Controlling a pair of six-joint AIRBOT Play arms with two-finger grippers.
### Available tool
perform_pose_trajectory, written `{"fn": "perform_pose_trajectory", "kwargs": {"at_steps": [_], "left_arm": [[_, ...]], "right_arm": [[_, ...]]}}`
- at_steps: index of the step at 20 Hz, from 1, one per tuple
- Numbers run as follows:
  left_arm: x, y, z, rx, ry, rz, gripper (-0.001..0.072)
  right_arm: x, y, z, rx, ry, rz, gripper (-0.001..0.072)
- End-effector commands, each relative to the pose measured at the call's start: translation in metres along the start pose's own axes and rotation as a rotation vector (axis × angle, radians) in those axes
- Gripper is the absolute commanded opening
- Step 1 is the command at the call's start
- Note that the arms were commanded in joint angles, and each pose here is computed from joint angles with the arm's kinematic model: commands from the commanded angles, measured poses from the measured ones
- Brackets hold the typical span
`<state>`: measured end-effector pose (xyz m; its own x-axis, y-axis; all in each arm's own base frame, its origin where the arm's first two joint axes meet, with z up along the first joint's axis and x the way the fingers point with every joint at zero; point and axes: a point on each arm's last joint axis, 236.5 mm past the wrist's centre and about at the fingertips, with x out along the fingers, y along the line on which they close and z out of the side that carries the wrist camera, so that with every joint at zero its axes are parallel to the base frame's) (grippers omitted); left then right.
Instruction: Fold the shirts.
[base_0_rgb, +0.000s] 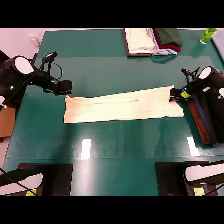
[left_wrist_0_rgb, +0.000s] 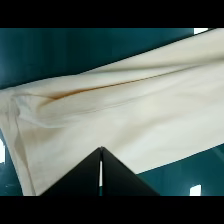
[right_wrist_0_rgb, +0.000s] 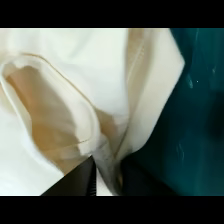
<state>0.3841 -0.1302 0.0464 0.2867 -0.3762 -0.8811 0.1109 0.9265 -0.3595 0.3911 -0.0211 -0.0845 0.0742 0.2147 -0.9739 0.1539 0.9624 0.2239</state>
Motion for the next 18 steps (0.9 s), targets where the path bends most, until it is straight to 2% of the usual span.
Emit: {"fn": "perform_pose_trajectory", "kwargs": {"at_steps": [1,5,10,15,18], "left_arm": [[0.004,-0.007,-0.002,-0.018,0.008,-0.034,0.0028],[0.011,-0.023,0.002,-0.019,-0.016,-0.076,0.0027],[0.059,-0.097,-0.001,0.119,-0.043,-0.135,0.0026],[0.131,-0.180,-0.012,0.254,0.034,-0.203,0.0026],[0.164,-0.222,-0.019,0.306,0.067,-0.247,0.0026]], "right_arm": [[0.002,0.002,-0.003,-0.019,0.016,-0.002,0.0018],[-0.013,0.003,-0.007,-0.036,0.006,-0.008,0.0016],[-0.084,0.025,0.007,-0.087,-0.110,0.000,0.0014],[-0.166,0.085,0.006,-0.212,-0.238,0.034,0.0015],[-0.207,0.145,-0.001,-0.289,-0.330,0.159,0.0014]]}}
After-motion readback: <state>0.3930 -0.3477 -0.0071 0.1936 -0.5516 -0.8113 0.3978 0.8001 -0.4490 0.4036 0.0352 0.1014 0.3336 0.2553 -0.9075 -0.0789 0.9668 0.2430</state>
